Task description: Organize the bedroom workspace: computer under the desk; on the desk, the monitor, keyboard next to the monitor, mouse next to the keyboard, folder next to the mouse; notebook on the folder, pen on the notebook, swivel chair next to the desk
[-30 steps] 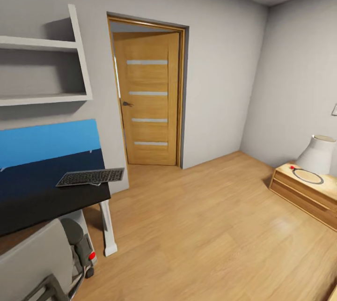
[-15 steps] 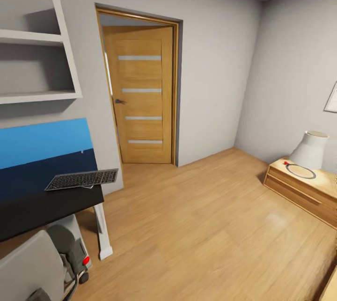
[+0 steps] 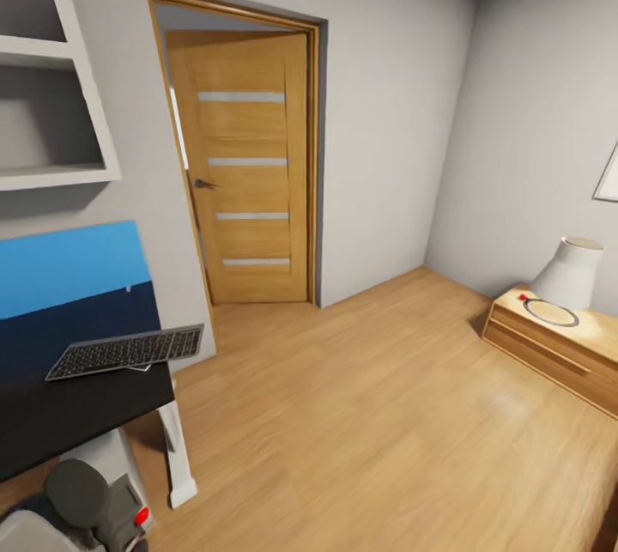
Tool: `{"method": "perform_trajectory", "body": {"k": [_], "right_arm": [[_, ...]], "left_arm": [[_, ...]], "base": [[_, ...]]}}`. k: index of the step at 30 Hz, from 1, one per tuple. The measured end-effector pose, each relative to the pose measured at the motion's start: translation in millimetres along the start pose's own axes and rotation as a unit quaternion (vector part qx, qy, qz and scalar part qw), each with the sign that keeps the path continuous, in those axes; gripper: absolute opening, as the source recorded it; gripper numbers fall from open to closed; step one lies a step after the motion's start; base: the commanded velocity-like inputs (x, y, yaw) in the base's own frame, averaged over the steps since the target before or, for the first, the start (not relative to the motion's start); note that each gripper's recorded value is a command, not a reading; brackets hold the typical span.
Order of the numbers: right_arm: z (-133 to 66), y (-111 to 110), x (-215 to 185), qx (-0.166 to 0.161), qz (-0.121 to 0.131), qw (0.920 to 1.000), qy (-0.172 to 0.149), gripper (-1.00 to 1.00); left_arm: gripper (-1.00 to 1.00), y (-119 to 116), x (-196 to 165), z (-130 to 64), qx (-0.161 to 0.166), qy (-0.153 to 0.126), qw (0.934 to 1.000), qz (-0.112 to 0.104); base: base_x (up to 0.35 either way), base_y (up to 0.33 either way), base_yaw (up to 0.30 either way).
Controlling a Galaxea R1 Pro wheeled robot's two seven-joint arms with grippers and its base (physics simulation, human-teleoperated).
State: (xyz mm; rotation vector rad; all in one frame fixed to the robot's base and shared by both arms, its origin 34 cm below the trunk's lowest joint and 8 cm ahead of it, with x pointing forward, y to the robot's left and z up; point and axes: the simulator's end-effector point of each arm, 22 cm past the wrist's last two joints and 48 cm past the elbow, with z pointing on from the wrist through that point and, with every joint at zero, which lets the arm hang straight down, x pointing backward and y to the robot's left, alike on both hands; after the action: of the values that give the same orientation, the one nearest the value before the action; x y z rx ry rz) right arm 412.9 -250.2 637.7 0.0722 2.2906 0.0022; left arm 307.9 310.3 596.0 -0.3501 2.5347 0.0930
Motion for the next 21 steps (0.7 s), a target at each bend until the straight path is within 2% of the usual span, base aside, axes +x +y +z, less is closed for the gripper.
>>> {"method": "perform_trajectory", "body": {"k": [4,13,17,21], "right_arm": [[-0.2,-0.2,1.9,0.000,0.000,1.0000,0.002,1.00],[-0.1,-0.2,3.0,0.000,0.000,1.0000,0.004,1.00],[-0.1,0.3,3.0,0.000,0.000,1.0000,0.004,1.00],[-0.4,0.9,3.0,0.000,0.000,1.0000,0.004,1.00]], "left_arm": [[1.00,-0.1,1.9,-0.2,0.000,0.002,1.0000,0.000],[1.00,0.1,2.2,0.0,-0.001,0.003,1.0000,0.000],[1.00,0.2,2.7,0.0,-0.001,0.004,1.0000,0.000],[1.00,0.2,2.7,-0.3,-0.001,0.004,1.0000,0.000]], "base": [[0.292,0.010,-0.184],[0.031,0.001,-0.273],[0.015,0.000,-0.099],[0.226,0.000,-0.018]]}}
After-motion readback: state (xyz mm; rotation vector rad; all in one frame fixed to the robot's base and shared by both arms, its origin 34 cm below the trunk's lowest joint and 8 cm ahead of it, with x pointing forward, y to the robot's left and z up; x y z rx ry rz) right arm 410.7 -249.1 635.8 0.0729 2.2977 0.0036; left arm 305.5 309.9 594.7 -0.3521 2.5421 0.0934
